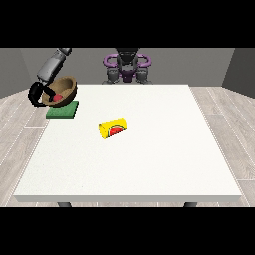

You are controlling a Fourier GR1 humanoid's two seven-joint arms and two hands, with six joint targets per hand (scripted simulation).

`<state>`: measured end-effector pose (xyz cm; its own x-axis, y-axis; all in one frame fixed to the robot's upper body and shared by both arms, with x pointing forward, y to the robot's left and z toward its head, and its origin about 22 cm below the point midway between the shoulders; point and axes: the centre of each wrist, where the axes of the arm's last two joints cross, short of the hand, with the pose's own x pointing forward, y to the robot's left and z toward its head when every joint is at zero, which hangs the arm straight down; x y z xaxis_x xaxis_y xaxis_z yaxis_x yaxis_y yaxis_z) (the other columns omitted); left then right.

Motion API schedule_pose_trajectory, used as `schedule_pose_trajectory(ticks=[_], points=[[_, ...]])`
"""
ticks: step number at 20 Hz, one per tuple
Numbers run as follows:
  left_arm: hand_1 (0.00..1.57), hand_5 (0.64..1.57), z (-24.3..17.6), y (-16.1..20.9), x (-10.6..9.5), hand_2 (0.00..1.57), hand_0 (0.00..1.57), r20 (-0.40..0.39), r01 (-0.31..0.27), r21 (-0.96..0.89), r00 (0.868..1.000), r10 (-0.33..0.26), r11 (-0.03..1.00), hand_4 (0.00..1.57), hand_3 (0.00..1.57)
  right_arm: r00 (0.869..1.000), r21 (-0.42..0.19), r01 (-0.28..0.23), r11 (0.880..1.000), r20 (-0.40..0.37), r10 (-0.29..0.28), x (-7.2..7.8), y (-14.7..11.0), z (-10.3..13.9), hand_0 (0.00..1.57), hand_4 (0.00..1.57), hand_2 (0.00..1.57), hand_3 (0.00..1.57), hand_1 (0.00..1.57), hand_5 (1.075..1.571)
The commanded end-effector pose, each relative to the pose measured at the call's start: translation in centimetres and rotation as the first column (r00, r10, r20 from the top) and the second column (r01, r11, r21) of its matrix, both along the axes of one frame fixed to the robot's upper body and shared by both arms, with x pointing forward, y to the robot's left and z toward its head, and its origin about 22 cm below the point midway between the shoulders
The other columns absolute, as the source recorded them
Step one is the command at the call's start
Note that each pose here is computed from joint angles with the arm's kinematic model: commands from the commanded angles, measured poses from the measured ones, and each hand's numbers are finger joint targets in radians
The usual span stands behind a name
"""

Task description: Pick the cup and pour the ball into the bowl, then pick the bowl and place it on the pad

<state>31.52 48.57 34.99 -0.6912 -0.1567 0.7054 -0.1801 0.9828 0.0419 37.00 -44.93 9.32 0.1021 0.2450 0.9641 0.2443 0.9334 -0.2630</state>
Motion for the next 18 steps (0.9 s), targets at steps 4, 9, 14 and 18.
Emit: schedule_pose_trajectory(ticks=[4, 9, 14, 18], points=[[0.0, 1.518, 2.6, 0.8, -2.3, 0.0, 0.0, 0.069, 0.011, 0.005, 0.998, -0.011, 1.0, 0.0, 0.0, 0.97, 0.043, 0.237, 0.971, 0.047, -0.238, -3.4, -6.0, 2.2, 1.53, 0.0, 1.52, 1.28, 1.53, 1.567], [0.0, 1.519, 2.5, -0.5, -2.1, 0.0, 0.0, 0.089, 0.004, 0.01, 0.996, -0.005, 1.0, 0.0, 0.0, 0.973, 0.115, 0.219, 0.969, 0.052, -0.226, -2.0, -4.8, 2.6, 0.73, 0.0, 0.65, 1.04, 0.73, 1.539], [0.0, 1.515, 3.5, -0.6, -2.6, 0.0, 0.0, 0.088, 0.021, 0.001, 0.996, -0.021, 1.0, 0.0, 0.0, 0.977, 0.101, 0.193, 0.976, 0.071, -0.201, -1.4, -4.2, 3.0, 0.48, 0.0, 0.54, 0.69, 0.48, 1.513], [0.0, 1.515, 1.9, 0.9, -2.4, 0.0, 0.0, 0.039, 0.005, 0.017, 0.999, -0.006, 1.0, 0.0, 0.0, 0.98, 0.144, 0.174, 0.974, 0.075, -0.186, -2.4, -6.8, 7.7, 0.2, 0.0, 0.3, 0.45, 0.2, 1.476]])
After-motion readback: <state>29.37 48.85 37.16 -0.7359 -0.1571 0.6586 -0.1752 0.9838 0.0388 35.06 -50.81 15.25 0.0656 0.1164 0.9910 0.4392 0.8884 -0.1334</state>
